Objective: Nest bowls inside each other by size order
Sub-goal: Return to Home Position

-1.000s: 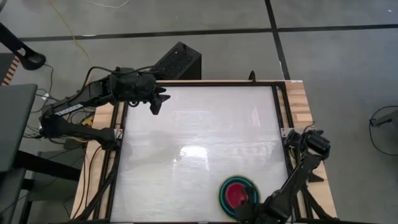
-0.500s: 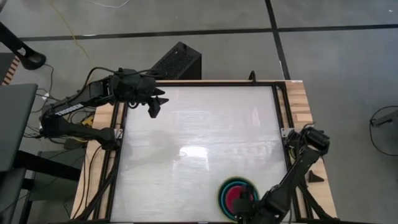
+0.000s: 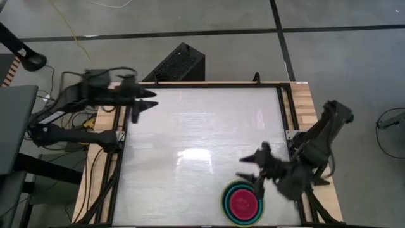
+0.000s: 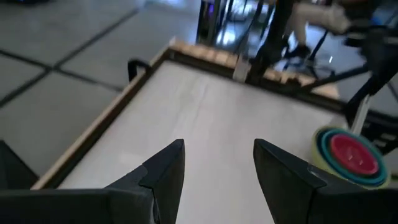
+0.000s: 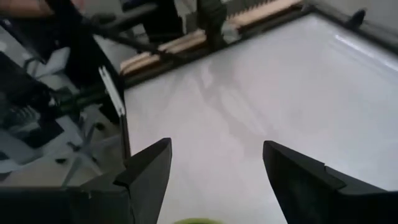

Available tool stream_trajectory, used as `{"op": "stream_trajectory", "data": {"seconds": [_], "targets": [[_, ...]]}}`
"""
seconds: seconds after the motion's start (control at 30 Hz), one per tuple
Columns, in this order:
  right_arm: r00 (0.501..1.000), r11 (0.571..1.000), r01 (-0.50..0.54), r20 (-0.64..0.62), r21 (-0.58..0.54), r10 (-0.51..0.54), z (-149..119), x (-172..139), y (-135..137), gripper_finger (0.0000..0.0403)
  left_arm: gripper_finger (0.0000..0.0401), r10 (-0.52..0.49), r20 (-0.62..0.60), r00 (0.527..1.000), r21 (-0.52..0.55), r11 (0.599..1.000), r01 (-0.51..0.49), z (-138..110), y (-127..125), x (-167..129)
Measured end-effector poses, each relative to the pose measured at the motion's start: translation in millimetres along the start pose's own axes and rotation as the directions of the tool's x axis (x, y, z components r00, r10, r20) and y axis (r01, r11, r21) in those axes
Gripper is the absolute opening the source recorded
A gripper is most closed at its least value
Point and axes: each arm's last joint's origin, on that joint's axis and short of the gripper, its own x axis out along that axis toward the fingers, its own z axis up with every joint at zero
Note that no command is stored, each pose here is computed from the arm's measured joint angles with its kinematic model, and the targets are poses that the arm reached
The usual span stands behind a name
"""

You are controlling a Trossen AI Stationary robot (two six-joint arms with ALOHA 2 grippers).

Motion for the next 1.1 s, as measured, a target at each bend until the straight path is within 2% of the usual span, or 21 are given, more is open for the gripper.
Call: {"op": "stream_trajectory", "data": {"seconds": [0.13, 0.27, 0.43, 0.73, 0.93, 1.1], "targets": [[0.999, 0.999, 0.041, 0.029, -0.033, -0.04, 19.1, -20.2, -27.4, 0.029, 0.018, -0.012, 0.084, 0.996, -0.01, 1.0, 0.012, -1.2, -2.4, -34.5], [0.992, 0.993, 0.116, 0.046, -0.035, -0.115, 27.0, -38.5, -54.3, 0.029, 0.018, 0.001, 0.09, 0.996, -0.041, 0.999, 0.003, -10.3, -2.7, -60.8], [0.991, 0.992, 0.129, 0.048, 0.001, -0.128, 20.3, -50.5, -83.5, 0.029, 0.018, 0.007, 0.138, 0.99, -0.079, 0.997, 0.004, -28.9, -1.0, -77.3], [0.991, 0.984, -0.006, 0.131, 0.179, -0.018, -22.8, -46.0, -130.1, 0.029, 0.018, -0.027, 0.176, 0.984, -0.217, 0.974, 0.066, -104.0, 11.2, -44.7], [0.962, 0.948, -0.15, 0.262, 0.28, 0.075, -54.7, -34.0, -150.7, 0.029, 0.018, -0.064, 0.243, 0.968, -0.275, 0.952, 0.132, -132.0, 15.6, -28.0], [0.934, 0.941, -0.18, 0.349, 0.287, 0.072, -76.9, -12.9, -160.7, 0.029, 0.018, -0.089, 0.236, 0.968, -0.305, 0.939, 0.161, -155.1, 19.3, -10.9]]}}
